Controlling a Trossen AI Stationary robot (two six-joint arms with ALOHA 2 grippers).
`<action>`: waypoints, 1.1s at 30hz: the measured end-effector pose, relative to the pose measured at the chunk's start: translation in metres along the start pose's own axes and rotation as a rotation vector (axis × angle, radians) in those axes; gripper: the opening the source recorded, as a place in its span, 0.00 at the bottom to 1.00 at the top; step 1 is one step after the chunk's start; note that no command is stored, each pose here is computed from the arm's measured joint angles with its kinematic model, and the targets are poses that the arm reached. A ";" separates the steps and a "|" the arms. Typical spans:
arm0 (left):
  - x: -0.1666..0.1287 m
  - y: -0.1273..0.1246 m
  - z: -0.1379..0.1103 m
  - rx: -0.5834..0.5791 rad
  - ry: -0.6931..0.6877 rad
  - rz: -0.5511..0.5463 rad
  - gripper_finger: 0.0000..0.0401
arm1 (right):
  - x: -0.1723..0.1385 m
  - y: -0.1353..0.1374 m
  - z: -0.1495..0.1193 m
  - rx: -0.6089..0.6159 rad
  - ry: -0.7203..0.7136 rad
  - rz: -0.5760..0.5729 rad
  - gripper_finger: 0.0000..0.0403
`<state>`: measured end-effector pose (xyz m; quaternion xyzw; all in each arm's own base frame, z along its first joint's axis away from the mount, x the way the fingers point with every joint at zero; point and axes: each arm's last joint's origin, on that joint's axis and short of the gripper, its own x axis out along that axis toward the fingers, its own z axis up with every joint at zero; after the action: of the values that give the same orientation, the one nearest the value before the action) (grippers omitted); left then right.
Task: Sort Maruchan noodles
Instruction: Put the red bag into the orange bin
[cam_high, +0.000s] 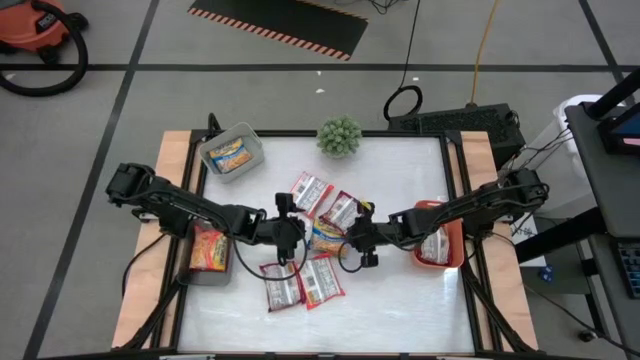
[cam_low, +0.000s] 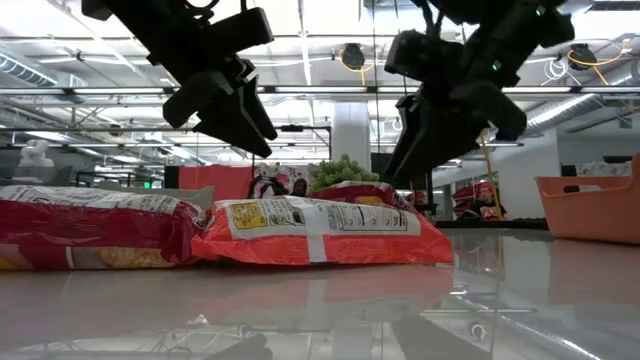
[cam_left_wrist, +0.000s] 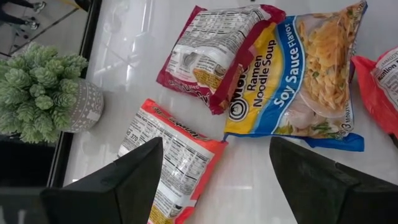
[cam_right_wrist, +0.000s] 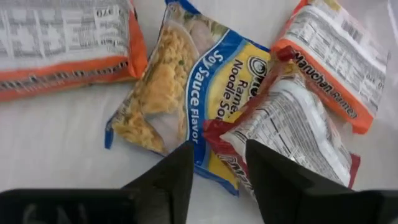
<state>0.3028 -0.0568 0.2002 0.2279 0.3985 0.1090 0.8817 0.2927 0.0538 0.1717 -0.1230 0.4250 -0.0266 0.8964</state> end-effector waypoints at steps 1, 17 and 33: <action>0.000 0.000 0.000 0.000 0.000 0.000 0.74 | 0.001 0.000 -0.002 -0.020 -0.005 -0.001 0.37; 0.000 0.000 0.000 -0.004 -0.002 0.000 0.74 | 0.012 -0.006 -0.021 -0.113 -0.064 -0.042 0.16; -0.002 0.001 0.015 -0.039 -0.143 -0.020 0.74 | 0.008 -0.008 0.001 -0.107 -0.301 -0.037 0.00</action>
<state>0.3128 -0.0616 0.2100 0.2139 0.3344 0.0914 0.9133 0.2991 0.0446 0.1682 -0.1812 0.2843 -0.0018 0.9415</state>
